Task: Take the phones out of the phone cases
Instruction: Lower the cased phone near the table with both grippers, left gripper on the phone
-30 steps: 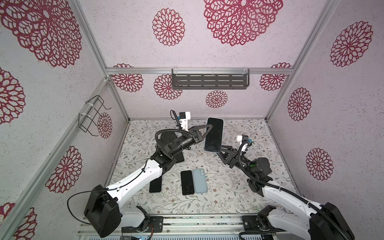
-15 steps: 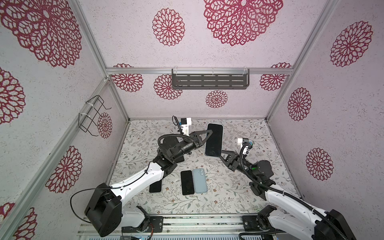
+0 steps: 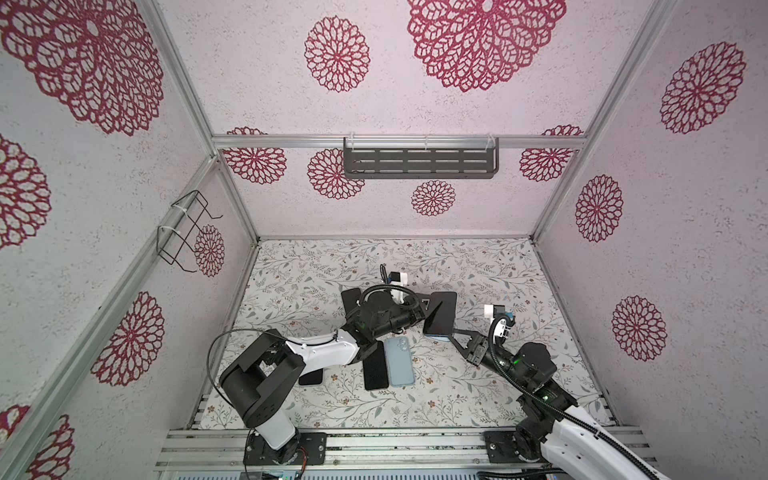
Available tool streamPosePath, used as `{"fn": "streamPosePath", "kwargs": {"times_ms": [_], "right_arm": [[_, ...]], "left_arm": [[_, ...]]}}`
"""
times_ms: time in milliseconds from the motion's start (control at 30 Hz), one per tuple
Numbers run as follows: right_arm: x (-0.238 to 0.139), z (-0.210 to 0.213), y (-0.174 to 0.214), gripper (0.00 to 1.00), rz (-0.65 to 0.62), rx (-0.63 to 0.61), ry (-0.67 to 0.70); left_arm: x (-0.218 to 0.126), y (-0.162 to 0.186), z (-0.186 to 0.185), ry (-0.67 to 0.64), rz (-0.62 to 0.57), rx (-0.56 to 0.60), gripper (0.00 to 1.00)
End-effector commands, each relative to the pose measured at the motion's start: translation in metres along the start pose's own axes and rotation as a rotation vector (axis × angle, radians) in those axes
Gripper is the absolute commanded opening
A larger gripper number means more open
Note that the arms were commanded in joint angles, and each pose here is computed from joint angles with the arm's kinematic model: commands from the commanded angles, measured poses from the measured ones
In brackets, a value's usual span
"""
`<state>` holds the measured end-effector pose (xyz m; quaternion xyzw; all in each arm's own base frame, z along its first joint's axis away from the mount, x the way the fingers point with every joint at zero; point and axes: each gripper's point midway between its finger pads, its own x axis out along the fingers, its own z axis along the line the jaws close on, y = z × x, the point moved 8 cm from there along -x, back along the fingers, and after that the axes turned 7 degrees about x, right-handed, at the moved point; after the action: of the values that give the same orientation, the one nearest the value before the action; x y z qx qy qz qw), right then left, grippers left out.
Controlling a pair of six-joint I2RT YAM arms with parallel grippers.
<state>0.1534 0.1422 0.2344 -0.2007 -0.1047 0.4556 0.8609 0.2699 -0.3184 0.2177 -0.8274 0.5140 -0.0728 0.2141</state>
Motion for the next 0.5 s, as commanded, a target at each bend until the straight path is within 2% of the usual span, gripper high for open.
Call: {"fn": "streamPosePath", "kwargs": {"times_ms": [0,100,267,367,467], "right_arm": [[-0.009,-0.001,0.000,0.00,-0.042,-0.030,0.034],[-0.012,-0.015,0.006,0.00,-0.039,0.008,0.084],[-0.016,-0.032,0.013,0.00,-0.029,0.040,0.163],[-0.018,-0.040,0.016,0.00,-0.028,0.048,0.204],[-0.020,-0.048,0.020,0.00,-0.025,0.064,0.237]], "left_arm": [[0.007,0.008,0.007,0.004,0.006,-0.010,0.59],[0.010,0.011,0.010,-0.010,0.012,-0.012,0.69],[0.009,0.011,0.013,-0.064,0.019,0.012,0.79],[0.007,0.011,0.018,-0.149,0.029,0.046,0.83],[0.001,0.010,0.021,-0.218,0.033,0.096,0.92]]}}
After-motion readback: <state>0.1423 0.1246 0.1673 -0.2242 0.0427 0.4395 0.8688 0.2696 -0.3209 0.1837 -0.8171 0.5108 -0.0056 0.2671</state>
